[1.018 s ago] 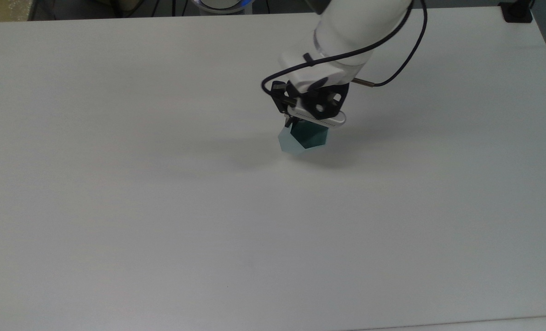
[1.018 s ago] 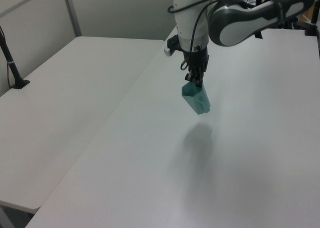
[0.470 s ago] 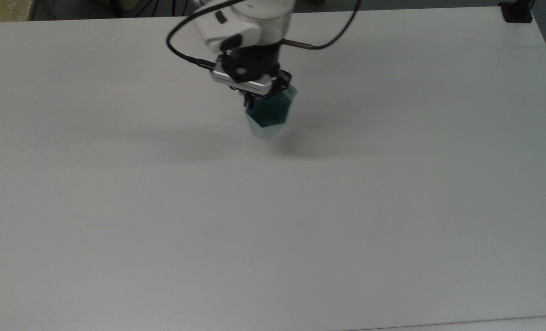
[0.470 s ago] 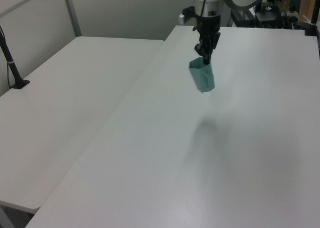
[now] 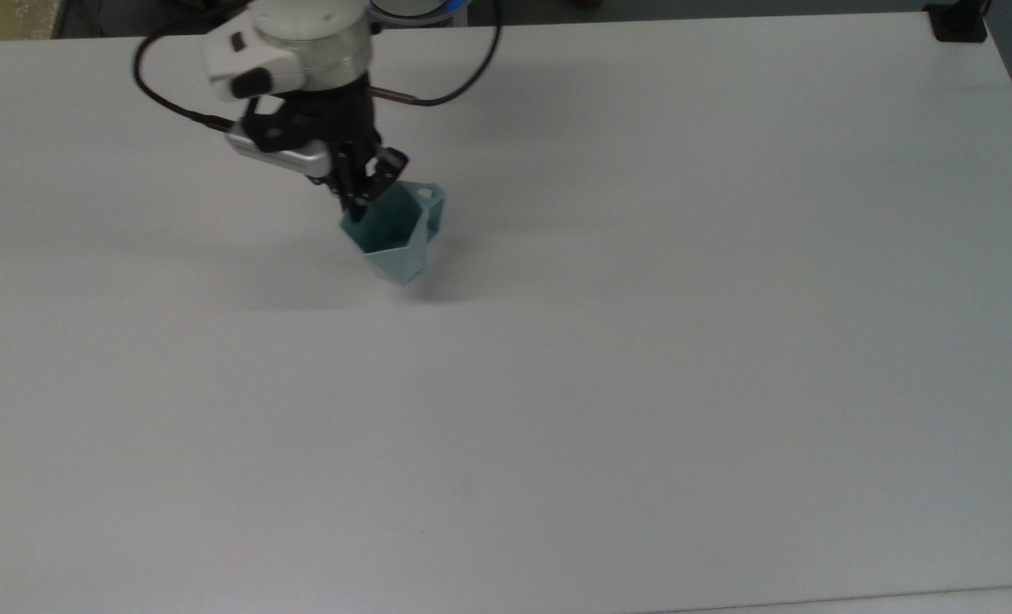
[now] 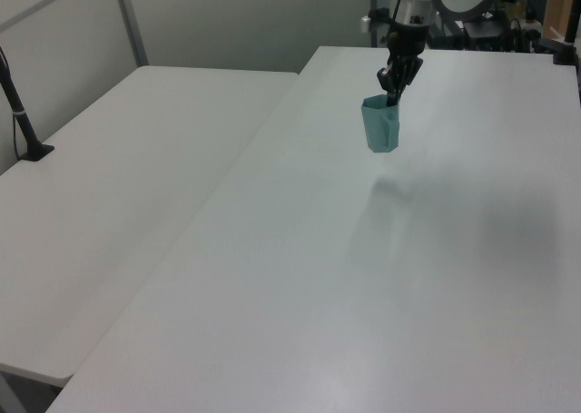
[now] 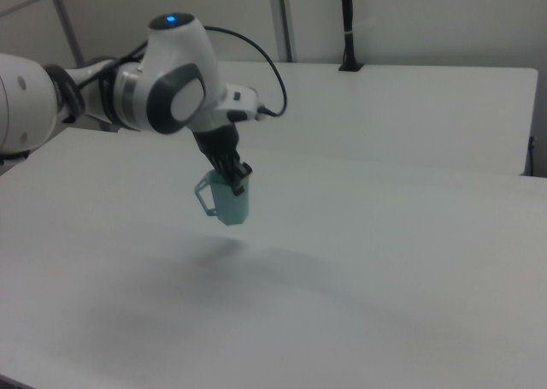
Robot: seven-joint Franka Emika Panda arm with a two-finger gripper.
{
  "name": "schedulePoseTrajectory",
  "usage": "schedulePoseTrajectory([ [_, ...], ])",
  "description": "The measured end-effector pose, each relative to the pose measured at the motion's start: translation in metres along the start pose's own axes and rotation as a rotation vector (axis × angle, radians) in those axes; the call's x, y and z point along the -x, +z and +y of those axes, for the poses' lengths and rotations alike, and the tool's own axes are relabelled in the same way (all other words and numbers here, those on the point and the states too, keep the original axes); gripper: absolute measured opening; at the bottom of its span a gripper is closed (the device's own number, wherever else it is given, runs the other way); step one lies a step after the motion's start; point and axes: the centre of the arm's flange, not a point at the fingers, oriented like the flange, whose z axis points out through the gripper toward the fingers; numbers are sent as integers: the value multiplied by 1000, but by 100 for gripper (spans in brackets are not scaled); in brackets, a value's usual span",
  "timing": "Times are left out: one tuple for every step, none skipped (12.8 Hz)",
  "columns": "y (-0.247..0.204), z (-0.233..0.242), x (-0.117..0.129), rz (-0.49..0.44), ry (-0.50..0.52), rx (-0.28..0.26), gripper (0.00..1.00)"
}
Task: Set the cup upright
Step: 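Lower the cup onto the table upright and hold it there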
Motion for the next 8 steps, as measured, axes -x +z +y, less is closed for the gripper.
schedulePoseTrajectory([
  [4,11,2,6,20,-9,4],
  [13,22,9,6,32,-11,4],
  [22,25,19,-5,31,-9,4],
  [29,25,25,-10,25,-9,4],
  [39,24,34,-21,11,-7,4],
  [47,21,41,-29,-1,-5,4],
  [52,16,47,-34,-12,-5,4],
  [54,13,49,-37,-19,-5,4],
])
